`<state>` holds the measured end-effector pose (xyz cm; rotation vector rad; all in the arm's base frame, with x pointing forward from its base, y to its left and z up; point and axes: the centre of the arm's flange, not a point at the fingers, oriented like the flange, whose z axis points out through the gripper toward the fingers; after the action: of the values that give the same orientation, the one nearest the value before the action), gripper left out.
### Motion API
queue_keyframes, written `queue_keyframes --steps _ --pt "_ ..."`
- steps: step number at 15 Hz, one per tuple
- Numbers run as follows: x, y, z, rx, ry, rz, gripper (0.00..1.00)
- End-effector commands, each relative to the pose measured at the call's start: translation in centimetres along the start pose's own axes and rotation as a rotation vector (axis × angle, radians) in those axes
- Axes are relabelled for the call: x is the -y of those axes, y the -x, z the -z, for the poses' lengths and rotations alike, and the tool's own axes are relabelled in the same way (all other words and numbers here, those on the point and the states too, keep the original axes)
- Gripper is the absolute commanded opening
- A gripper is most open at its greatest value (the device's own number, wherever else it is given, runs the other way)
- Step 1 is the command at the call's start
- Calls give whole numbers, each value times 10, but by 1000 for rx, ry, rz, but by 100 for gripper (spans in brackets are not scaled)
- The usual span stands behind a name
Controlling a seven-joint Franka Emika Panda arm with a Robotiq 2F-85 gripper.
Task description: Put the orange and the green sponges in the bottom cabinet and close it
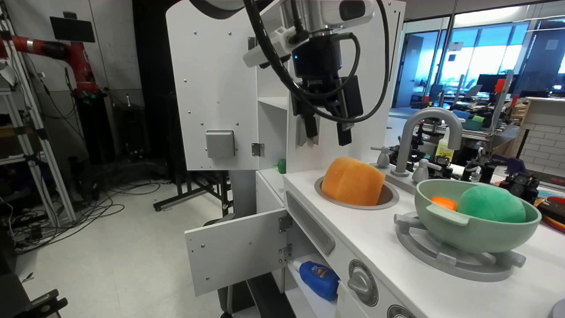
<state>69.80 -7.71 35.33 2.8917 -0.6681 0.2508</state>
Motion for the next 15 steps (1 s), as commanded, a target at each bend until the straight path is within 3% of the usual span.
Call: queue_keyframes --steps 1,15 --pt "-10 -20 2 7 43 -3 100" --pt "8 -44 -71 -17 28 -2 100"
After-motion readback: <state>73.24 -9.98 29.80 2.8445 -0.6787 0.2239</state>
